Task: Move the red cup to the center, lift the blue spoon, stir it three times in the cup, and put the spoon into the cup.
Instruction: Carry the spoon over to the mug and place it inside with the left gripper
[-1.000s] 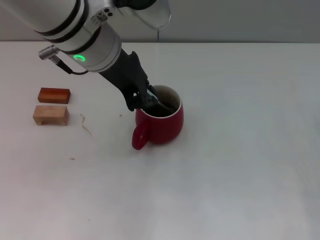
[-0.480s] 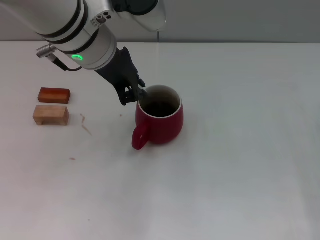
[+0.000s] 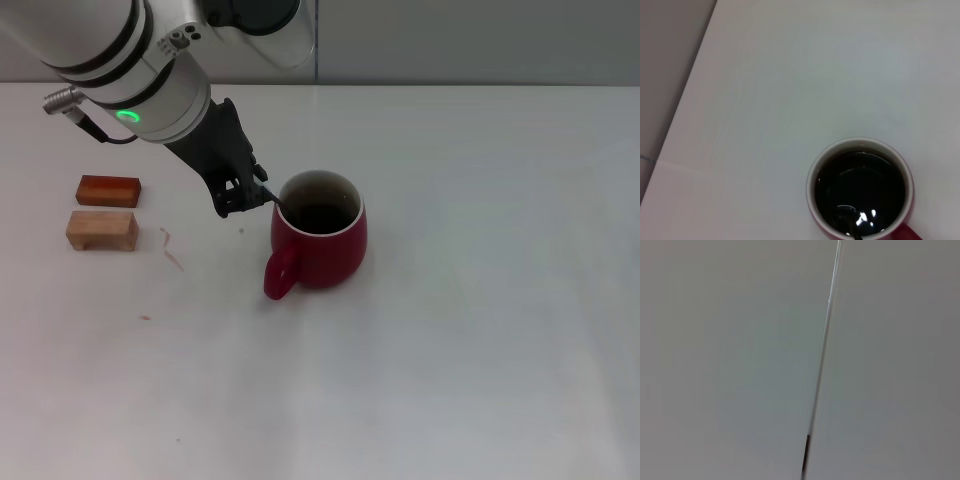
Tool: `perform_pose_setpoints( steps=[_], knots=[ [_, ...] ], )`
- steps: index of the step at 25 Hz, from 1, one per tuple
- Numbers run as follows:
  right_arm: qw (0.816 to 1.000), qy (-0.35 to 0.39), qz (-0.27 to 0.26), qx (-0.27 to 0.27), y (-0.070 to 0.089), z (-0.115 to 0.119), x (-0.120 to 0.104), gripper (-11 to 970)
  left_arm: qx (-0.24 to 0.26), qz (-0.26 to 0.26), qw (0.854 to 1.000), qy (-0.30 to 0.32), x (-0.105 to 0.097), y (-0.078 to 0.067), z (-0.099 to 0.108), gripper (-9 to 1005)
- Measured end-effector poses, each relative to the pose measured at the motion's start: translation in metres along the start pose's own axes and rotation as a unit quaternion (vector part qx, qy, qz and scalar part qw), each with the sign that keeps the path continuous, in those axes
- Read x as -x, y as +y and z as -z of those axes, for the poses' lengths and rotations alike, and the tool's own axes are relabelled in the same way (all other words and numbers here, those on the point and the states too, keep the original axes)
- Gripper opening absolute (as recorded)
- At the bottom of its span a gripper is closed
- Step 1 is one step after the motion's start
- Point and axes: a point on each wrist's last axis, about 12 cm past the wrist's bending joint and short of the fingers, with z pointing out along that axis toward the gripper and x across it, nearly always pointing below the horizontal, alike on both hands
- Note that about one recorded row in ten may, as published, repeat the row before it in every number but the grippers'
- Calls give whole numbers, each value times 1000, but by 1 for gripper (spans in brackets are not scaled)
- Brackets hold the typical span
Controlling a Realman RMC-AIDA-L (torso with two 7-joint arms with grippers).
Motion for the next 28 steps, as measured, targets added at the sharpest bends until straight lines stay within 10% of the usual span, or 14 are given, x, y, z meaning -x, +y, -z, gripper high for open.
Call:
perform_pose_setpoints(
  steps=[28],
  knots=[
    [1000,0,-3,0,1,1,0,760,-12,-6,999,-47,14,-6,-20,189]
  ],
)
